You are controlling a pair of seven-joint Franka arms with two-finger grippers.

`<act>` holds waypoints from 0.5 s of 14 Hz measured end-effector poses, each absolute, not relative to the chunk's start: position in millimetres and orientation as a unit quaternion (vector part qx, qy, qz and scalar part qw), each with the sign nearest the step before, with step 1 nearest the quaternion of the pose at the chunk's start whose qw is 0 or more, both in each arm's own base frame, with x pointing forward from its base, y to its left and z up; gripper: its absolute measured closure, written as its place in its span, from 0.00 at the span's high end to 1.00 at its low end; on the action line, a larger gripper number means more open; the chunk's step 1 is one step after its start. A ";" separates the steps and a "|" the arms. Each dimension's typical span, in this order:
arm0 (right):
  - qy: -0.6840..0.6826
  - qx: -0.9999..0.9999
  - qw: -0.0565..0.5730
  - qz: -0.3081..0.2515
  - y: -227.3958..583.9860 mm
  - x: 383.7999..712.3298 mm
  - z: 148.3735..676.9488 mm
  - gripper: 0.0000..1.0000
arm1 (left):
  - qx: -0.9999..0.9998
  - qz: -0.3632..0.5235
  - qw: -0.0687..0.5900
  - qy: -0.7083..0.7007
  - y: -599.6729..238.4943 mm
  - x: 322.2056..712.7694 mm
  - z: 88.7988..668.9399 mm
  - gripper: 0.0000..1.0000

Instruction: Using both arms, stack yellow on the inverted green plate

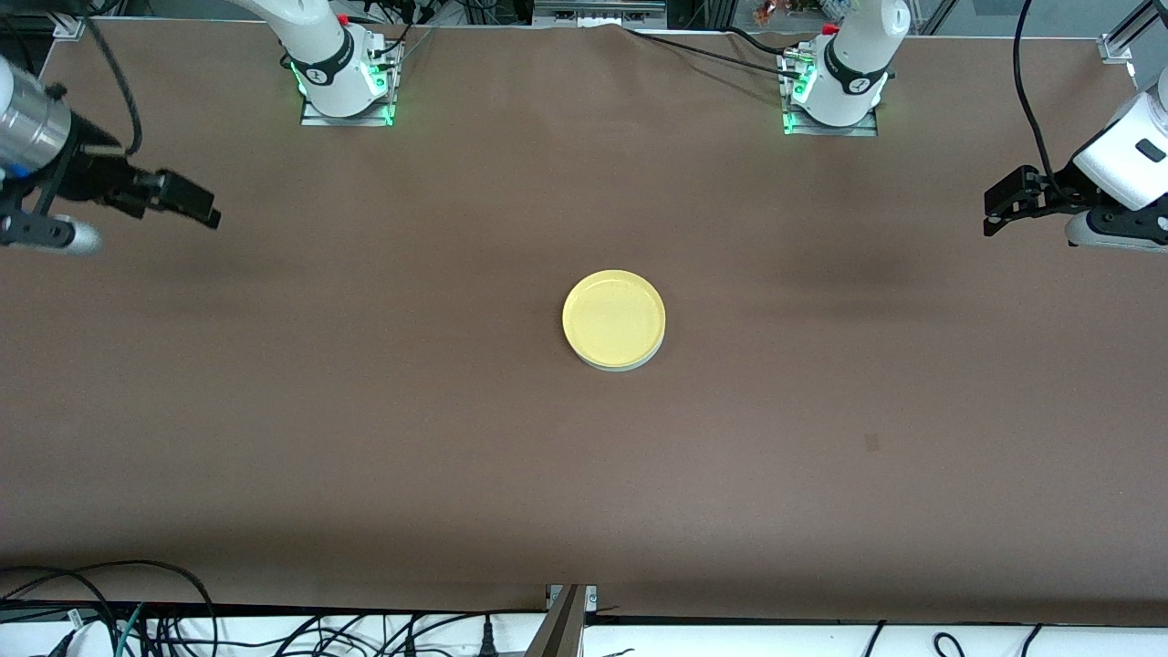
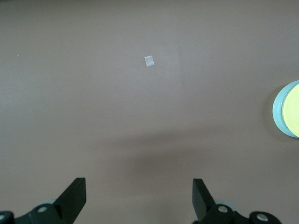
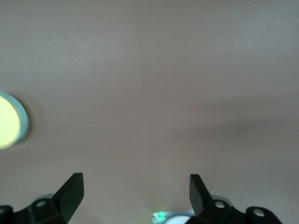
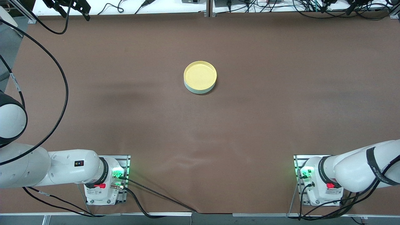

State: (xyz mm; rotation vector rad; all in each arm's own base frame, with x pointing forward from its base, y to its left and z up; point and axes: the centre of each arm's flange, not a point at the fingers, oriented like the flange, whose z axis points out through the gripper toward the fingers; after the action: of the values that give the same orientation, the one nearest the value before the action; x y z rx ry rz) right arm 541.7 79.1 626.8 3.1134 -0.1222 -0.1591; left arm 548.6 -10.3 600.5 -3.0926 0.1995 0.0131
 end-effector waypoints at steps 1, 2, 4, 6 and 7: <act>-0.021 0.998 0.024 -0.052 91.2 533.9 629.7 1.00 | -0.998 0.004 0.021 0.065 -10.8 548.6 600.5 1.00; -0.006 0.998 0.032 -0.055 97.5 529.7 626.7 1.00 | -0.998 0.004 0.021 0.065 -11.3 548.6 600.5 1.00; 0.020 0.997 0.036 -0.067 90.5 527.2 612.6 1.00 | -0.998 0.004 0.021 0.066 -11.9 548.6 600.5 1.00; 0.029 0.997 0.034 -0.070 74.2 523.7 604.3 1.00 | -0.998 0.004 0.021 0.066 -11.9 548.6 600.5 1.00; 0.031 0.996 0.034 -0.071 69.7 520.3 603.8 1.00 | -0.998 0.004 0.021 0.066 -12.0 548.6 600.5 1.00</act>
State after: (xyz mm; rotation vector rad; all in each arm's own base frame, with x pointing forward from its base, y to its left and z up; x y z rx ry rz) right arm 520.3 69.7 603.8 3.0643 0.0953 -0.2192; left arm 548.6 -12.0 600.5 -3.0923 0.2041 0.0129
